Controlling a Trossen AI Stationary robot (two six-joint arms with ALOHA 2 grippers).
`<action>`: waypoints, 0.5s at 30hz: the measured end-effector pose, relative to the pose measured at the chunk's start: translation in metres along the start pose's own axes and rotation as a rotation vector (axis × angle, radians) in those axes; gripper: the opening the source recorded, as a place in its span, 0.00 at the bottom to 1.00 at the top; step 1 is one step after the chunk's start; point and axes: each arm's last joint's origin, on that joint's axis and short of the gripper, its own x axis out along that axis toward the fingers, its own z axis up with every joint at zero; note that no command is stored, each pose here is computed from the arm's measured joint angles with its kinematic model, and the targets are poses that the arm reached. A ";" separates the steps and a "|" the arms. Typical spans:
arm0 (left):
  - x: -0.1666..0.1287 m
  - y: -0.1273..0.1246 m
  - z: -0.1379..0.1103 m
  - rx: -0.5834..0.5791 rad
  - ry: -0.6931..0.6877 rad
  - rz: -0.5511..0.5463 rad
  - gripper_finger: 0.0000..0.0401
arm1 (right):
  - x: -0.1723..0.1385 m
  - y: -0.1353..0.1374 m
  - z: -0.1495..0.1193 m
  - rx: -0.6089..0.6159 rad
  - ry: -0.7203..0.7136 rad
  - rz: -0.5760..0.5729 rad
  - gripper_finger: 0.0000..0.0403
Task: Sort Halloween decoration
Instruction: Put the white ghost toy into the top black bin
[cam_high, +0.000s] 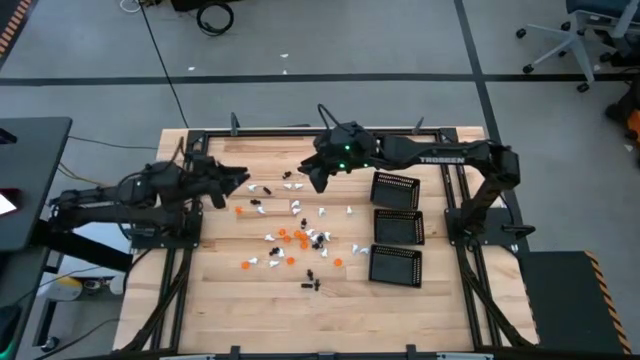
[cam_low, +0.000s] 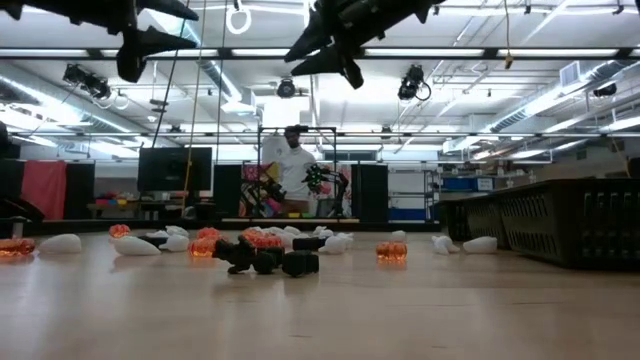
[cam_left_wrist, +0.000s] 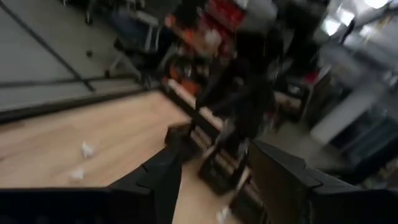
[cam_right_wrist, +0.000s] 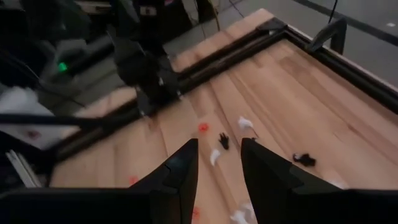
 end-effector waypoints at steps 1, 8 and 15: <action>0.003 -0.002 0.000 0.010 0.031 0.005 0.48 | 0.000 0.000 0.000 -0.019 0.019 -0.006 0.32; 0.020 -0.004 -0.007 0.059 0.208 0.057 0.48 | -0.001 -0.001 -0.004 -0.146 0.088 -0.025 0.32; 0.031 0.001 -0.021 0.060 0.359 0.095 0.48 | 0.009 -0.001 -0.012 -0.206 0.129 -0.019 0.32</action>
